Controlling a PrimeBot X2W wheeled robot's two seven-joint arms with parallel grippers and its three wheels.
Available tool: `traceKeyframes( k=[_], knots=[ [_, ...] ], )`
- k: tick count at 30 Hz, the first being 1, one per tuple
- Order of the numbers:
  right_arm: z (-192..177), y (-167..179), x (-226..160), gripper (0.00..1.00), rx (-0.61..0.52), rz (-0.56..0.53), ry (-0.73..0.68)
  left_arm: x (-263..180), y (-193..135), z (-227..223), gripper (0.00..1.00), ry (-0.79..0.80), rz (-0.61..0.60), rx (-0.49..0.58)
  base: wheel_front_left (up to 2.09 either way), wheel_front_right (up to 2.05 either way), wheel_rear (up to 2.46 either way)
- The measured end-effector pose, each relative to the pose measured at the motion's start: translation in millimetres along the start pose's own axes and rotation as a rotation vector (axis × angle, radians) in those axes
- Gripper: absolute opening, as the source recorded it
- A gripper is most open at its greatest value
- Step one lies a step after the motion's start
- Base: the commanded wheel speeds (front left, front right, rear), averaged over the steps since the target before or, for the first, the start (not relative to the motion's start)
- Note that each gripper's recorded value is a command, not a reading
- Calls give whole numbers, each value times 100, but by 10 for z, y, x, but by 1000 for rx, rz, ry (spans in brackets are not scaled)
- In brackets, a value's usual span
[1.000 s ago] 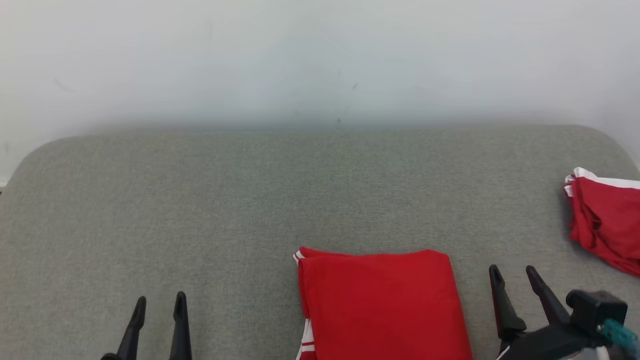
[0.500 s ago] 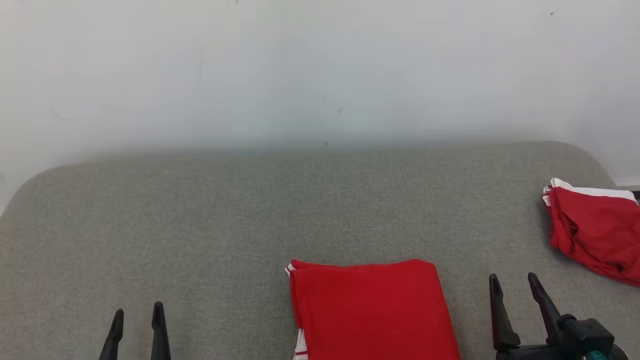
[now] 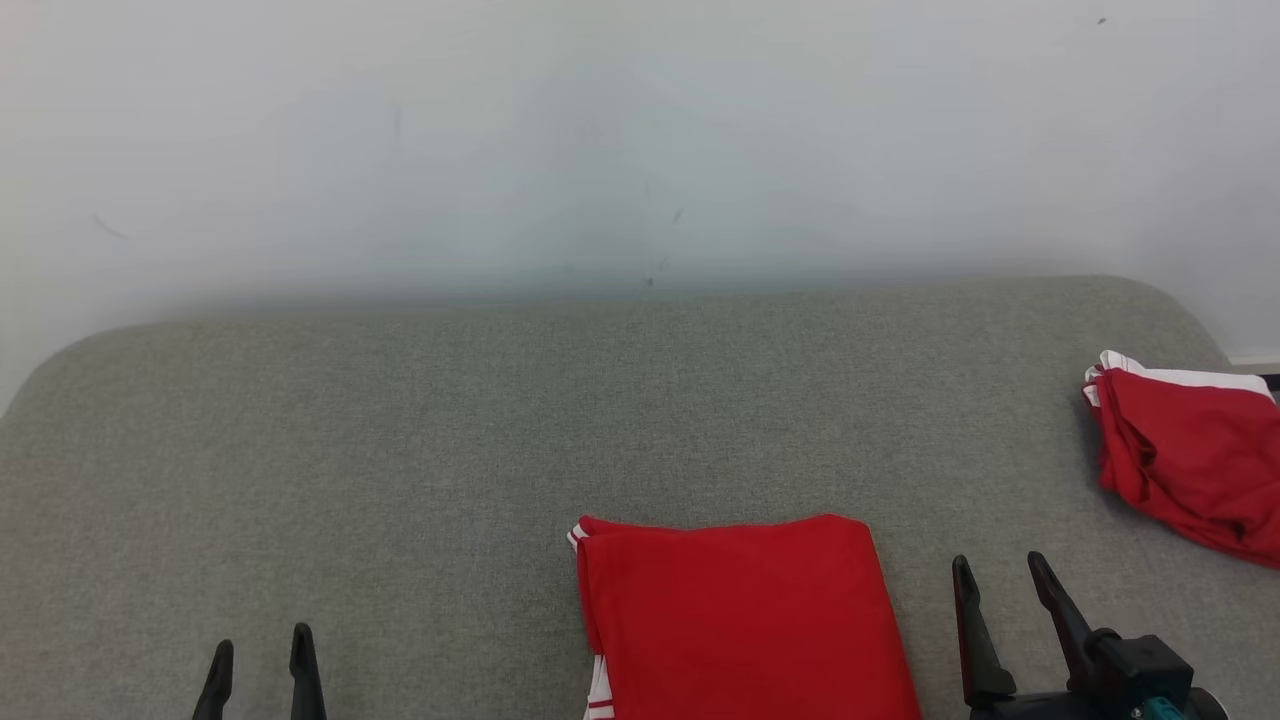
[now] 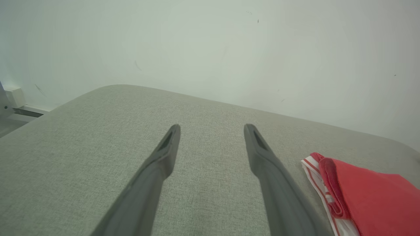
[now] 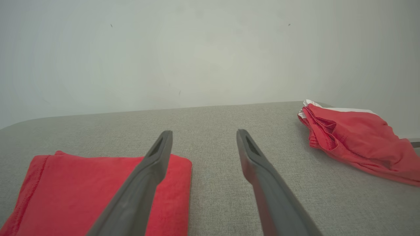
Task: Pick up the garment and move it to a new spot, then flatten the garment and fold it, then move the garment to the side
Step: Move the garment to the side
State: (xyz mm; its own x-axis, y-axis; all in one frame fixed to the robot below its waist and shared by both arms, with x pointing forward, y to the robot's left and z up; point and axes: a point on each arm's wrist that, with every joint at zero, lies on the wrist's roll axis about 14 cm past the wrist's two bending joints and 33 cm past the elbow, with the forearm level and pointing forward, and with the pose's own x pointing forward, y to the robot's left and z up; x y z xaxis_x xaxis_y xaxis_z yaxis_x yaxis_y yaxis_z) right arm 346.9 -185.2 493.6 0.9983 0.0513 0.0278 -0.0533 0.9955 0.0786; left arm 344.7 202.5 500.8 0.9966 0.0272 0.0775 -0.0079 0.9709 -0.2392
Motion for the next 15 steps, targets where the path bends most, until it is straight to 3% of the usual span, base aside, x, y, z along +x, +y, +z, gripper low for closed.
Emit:
traceKeyframes(
  k=[15],
  knots=[
    [-22,16,41,100,7,2,3,-14,-3,-43,100,12,1,2,0,0,0]
  ],
)
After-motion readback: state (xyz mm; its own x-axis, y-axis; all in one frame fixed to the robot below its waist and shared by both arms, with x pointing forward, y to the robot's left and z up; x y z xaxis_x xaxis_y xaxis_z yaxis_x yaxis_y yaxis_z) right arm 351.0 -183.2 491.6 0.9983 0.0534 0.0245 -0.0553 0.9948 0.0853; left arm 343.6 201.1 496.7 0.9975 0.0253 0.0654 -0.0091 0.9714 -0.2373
